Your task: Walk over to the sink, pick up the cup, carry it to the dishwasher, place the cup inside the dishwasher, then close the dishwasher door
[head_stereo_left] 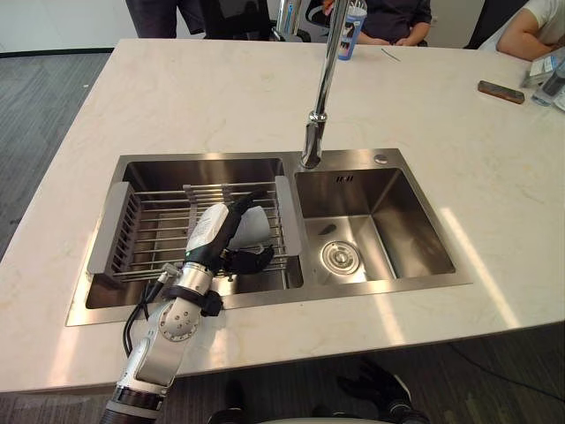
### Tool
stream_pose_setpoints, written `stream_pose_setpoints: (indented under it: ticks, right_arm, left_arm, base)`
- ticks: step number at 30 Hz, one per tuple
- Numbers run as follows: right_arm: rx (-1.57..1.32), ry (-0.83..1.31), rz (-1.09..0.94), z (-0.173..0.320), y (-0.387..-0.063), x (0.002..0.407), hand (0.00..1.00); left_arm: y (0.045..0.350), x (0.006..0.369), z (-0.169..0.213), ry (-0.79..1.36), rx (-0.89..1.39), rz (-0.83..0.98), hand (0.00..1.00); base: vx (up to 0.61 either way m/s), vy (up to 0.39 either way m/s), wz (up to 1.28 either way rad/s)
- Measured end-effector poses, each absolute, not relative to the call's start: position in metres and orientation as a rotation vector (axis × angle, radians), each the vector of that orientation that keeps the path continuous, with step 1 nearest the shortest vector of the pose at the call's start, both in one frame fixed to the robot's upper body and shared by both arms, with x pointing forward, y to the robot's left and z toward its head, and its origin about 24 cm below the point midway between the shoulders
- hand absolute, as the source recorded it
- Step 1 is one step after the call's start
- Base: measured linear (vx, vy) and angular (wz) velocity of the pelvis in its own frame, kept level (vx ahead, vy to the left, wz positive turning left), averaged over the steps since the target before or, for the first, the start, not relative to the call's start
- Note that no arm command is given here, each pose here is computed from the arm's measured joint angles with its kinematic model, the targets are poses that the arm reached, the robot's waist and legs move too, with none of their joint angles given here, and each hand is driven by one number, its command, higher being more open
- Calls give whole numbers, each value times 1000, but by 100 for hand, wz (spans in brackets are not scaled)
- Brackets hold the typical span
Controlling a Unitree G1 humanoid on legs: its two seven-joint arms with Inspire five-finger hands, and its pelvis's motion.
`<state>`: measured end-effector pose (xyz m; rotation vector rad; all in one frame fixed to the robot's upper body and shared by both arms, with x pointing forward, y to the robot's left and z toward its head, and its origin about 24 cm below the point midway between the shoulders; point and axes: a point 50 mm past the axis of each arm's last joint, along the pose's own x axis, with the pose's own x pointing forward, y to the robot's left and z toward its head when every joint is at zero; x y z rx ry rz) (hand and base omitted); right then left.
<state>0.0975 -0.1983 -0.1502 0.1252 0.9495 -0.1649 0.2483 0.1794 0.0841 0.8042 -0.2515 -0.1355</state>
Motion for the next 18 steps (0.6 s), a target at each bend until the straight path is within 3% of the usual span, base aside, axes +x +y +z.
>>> stream_pose_setpoints:
  ticks: [18]
  right_arm:
    - [122, 961, -147, -151, -196, 97, 90]
  left_arm:
    - [211, 247, 87, -194, 725, -17, 90]
  base:
    - [2, -1, 1]
